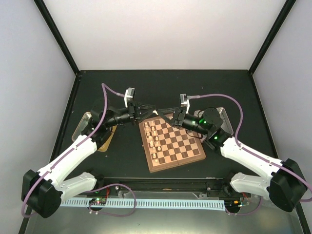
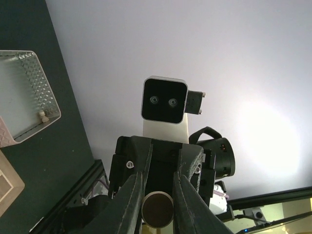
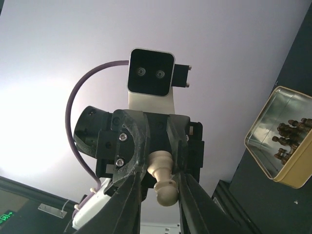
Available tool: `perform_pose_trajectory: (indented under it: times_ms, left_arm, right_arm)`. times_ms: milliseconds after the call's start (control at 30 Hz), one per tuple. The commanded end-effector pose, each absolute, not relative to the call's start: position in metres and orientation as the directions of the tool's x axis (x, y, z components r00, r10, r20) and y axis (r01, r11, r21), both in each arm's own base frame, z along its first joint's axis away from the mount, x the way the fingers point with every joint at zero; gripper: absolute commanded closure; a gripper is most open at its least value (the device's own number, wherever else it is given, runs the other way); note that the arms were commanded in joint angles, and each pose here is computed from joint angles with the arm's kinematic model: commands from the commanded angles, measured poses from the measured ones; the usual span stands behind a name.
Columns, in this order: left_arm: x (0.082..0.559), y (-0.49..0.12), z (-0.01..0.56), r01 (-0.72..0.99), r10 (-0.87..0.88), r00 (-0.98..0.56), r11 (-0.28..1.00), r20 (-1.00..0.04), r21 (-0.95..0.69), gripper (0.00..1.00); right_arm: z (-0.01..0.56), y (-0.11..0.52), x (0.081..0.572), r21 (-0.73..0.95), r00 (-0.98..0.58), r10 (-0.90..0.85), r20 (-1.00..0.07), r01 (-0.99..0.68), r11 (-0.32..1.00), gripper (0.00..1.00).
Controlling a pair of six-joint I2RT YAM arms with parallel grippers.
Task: Set up the chess pieces on the board
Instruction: Place the chess piece on the chessboard.
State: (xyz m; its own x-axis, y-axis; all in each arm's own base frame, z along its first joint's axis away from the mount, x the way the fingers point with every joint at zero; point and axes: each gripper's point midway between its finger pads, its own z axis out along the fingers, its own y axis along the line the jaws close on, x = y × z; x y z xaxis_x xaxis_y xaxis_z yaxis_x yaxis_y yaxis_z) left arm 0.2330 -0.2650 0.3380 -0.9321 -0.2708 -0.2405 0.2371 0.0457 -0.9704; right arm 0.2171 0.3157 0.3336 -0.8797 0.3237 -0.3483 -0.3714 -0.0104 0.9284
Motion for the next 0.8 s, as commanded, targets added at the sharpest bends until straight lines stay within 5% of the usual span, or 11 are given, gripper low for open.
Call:
perform_pose_trajectory:
  times_ms: [0,267,467,567,767]
  left_arm:
    - [0.232,-0.263,0.347,0.23,-0.294,-0.93,0.007,-0.222,-0.973,0.96]
    - [0.234,-0.263,0.344,0.209,-0.299,-0.933,0.002,-0.2,-0.978,0.96]
    - [0.235,-0.263,0.336,0.202,-0.303,-0.932,0.017,-0.198,-0.979,0.93]
    - [0.235,-0.26,0.323,0.186,-0.309,-0.931,0.062,-0.197,-0.98,0.84]
    - [0.24,-0.239,0.269,0.203,-0.323,-0.889,0.356,-0.324,-0.912,0.47]
  right_arm:
    - [0.359,0.319,0.216,0.92,-0.88,0.316,-0.354,-0.388,-0.05,0.77]
    - [0.358,0.327,0.214,0.927,-0.899,0.269,-0.346,-0.372,-0.05,0.77]
    - [0.356,0.327,0.216,0.929,-0.895,0.268,-0.355,-0.371,-0.008,0.93]
    - [0.343,0.325,0.219,0.93,-0.892,0.263,-0.368,-0.36,0.079,0.99]
    - [0.268,0.309,0.227,0.838,-0.898,0.158,-0.41,-0.303,0.453,0.99]
